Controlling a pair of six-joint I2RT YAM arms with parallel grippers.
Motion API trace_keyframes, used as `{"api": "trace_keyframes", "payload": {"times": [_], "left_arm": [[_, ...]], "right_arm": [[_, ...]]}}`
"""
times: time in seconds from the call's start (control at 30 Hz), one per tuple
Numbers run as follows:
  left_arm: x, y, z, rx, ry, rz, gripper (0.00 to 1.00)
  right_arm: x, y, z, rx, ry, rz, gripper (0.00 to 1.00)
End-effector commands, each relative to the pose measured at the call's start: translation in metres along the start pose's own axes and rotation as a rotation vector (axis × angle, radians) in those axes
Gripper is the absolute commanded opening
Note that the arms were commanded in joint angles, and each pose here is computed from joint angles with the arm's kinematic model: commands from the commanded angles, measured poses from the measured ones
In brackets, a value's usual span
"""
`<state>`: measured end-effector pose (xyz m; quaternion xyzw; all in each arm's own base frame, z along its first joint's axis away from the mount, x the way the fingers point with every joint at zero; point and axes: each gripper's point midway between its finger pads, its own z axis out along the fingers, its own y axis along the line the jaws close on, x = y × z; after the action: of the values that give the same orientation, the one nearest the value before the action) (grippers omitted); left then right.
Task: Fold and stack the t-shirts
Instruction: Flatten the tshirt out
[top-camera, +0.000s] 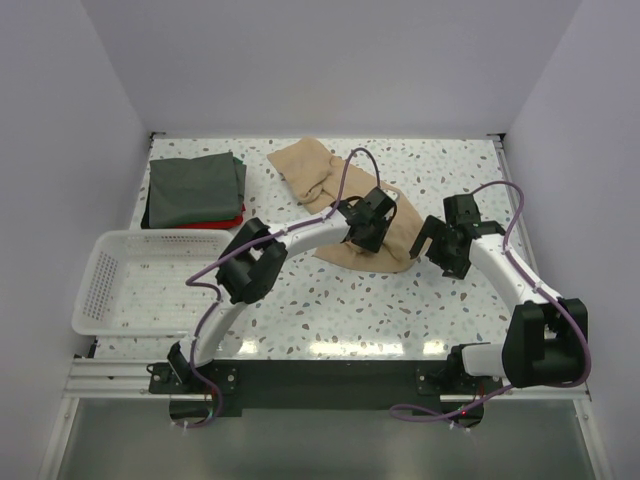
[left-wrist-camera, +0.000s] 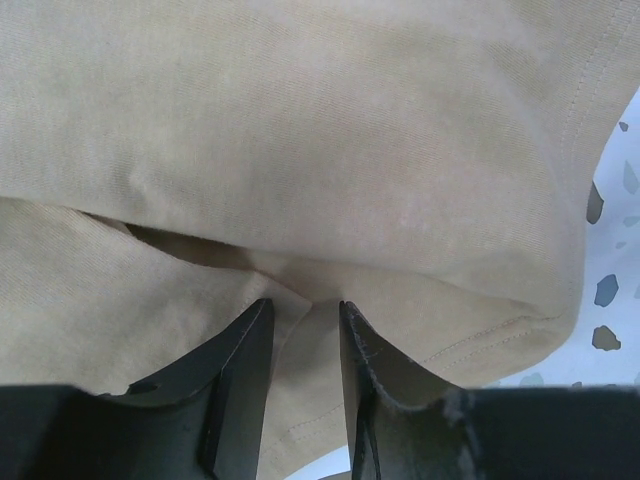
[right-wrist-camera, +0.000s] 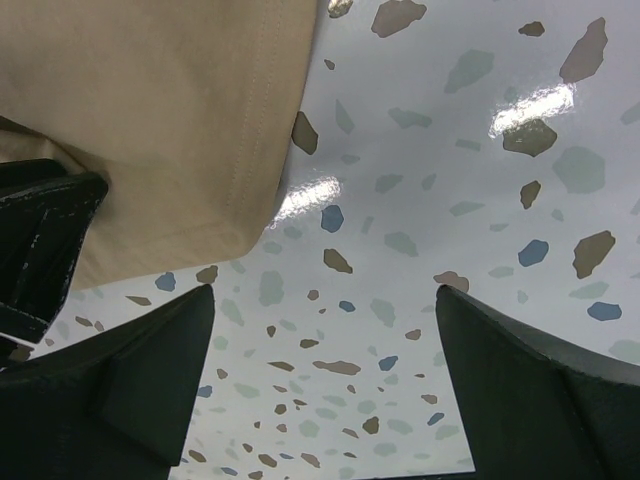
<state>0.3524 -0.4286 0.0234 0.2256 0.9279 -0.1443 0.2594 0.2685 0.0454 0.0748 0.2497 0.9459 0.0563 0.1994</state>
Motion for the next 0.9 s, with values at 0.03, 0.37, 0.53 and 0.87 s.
{"api": "trace_keyframes", "payload": {"times": [0.03,0.37,0.53,0.87], "left_arm": [[0.003,-0.002,0.003,0.001,0.009,0.020,0.38],[0.022,0.014,0.020,-0.062,0.055,0.048,0.19],[0.028,0.019,0.023,-0.078,0.070,0.052,0.08],[0.010,0.004,0.009,-0.002,0.015,0.013,0.12]], "right_arm": [[-0.006,0.004,-0.004,-0.021,-0.022,0.012,0.95],[-0.006,0.003,-0.007,-0.022,-0.027,0.013,0.95],[-0.003,0.003,-0.006,-0.023,-0.020,0.013,0.95],[-0.001,0.007,0.004,-0.036,0.002,0.011,0.95]]}}
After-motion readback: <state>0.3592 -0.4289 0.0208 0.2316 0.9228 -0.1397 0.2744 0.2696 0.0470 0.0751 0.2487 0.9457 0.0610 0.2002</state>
